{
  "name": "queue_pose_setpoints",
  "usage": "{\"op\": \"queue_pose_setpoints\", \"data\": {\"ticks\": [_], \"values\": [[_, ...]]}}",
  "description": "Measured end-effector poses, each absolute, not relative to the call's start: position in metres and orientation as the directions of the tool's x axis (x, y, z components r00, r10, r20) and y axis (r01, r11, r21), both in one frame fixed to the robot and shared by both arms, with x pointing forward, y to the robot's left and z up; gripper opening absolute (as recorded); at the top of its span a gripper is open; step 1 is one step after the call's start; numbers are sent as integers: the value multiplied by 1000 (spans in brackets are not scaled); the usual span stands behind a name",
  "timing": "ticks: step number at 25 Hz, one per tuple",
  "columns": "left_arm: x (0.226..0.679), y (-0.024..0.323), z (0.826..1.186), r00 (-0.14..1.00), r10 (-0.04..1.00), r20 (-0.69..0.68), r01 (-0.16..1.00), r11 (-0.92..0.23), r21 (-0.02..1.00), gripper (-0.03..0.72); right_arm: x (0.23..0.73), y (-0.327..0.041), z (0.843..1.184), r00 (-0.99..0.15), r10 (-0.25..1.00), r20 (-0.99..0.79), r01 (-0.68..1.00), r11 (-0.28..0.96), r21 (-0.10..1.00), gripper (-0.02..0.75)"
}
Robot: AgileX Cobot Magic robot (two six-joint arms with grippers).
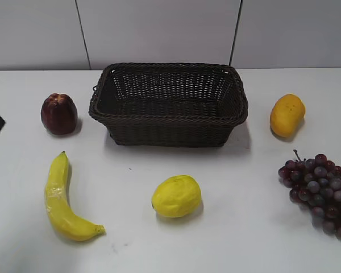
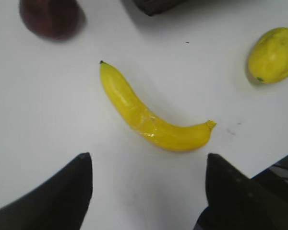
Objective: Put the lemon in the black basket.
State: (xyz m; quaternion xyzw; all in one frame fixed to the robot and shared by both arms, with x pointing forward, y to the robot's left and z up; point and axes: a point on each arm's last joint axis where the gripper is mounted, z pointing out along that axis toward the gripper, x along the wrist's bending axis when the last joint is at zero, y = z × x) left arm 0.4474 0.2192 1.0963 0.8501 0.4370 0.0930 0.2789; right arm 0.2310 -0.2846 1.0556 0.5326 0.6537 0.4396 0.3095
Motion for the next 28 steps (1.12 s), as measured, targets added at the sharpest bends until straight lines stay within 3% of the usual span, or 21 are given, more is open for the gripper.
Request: {"op": "queue_pose_setpoints", "data": {"ticks": [8, 15, 22, 28], "values": [[460, 132, 1081, 826, 561, -47, 514, -718, 469, 588, 231, -285, 1056, -241, 968, 64, 424, 46, 904, 571], [475, 66, 1062, 910, 410, -59, 404, -848, 342, 589, 231, -285, 1056, -241, 968, 64, 424, 46, 904, 571], [499, 18, 1043, 898, 438, -29, 431, -867, 251, 591, 231, -285, 1056, -241, 968, 64, 424, 46, 905, 571], [500, -22, 1002, 886, 460, -63, 463, -867, 182, 626, 231, -285, 1056, -241, 968, 64, 424, 46, 905, 571]]}}
